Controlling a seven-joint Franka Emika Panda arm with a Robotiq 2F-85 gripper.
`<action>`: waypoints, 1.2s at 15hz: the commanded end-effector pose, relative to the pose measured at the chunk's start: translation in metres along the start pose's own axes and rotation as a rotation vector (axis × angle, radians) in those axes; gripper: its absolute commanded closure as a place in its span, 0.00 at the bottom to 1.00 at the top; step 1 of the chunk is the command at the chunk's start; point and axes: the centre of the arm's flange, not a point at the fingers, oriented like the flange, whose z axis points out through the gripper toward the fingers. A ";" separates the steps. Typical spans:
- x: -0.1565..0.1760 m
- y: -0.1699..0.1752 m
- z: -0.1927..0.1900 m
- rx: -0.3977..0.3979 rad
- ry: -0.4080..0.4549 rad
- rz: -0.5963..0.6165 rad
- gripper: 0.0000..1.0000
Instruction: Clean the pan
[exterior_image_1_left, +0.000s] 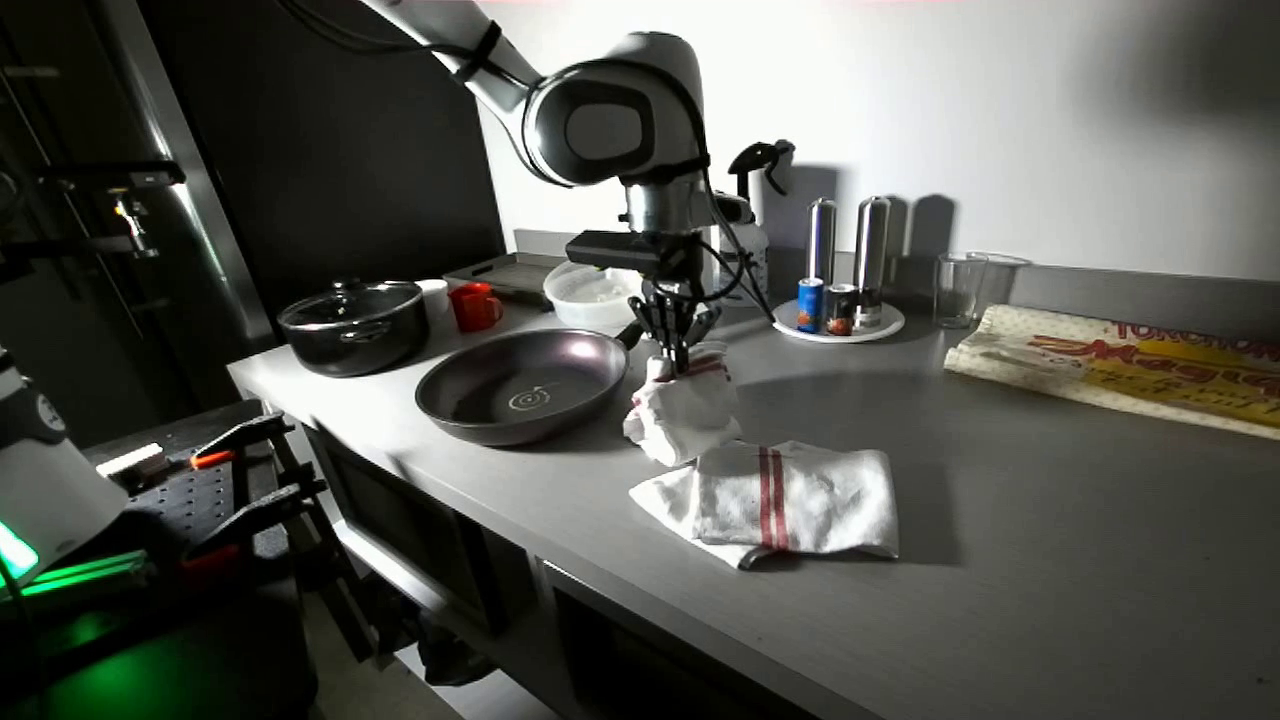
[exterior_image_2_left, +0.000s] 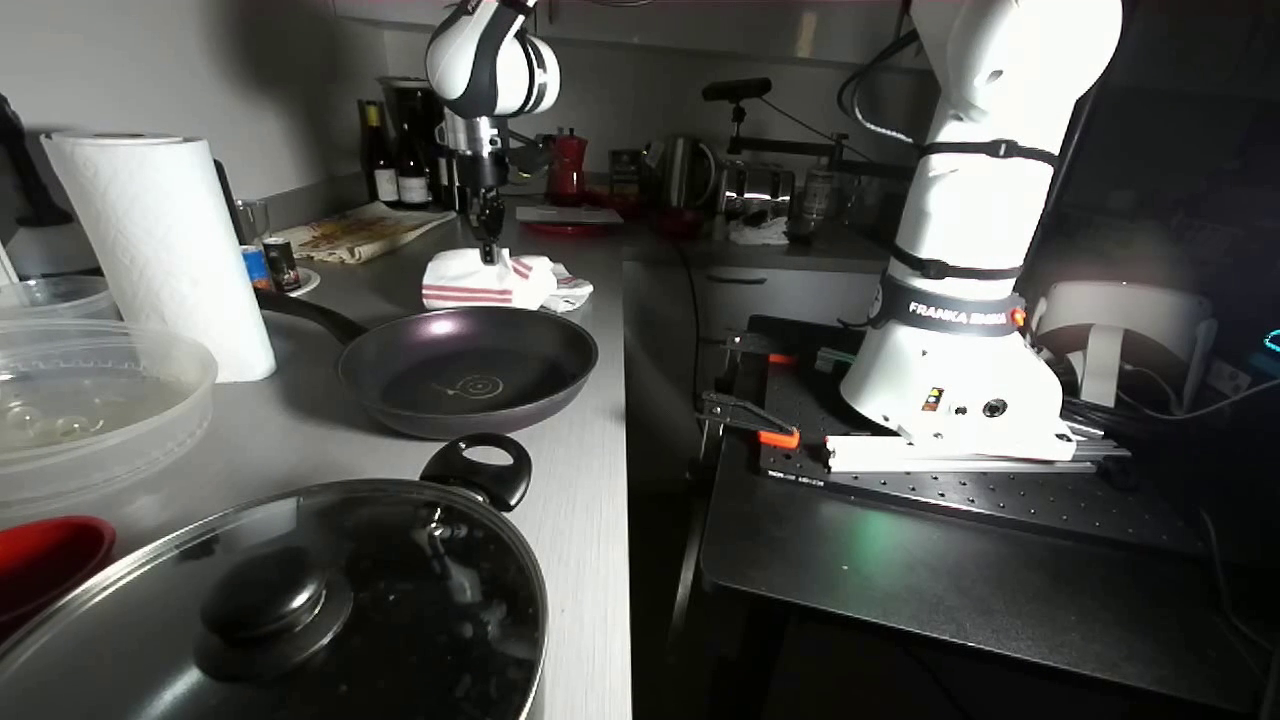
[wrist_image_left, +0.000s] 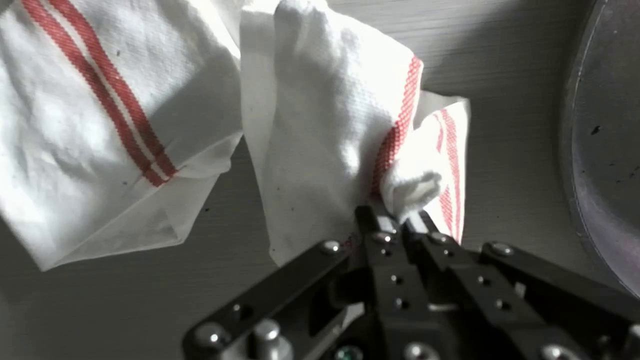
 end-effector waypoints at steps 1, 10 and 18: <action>0.022 0.007 0.022 0.022 -0.045 0.027 0.98; 0.029 0.012 0.038 0.037 -0.082 0.039 0.98; 0.028 0.013 0.047 0.046 -0.092 0.042 0.58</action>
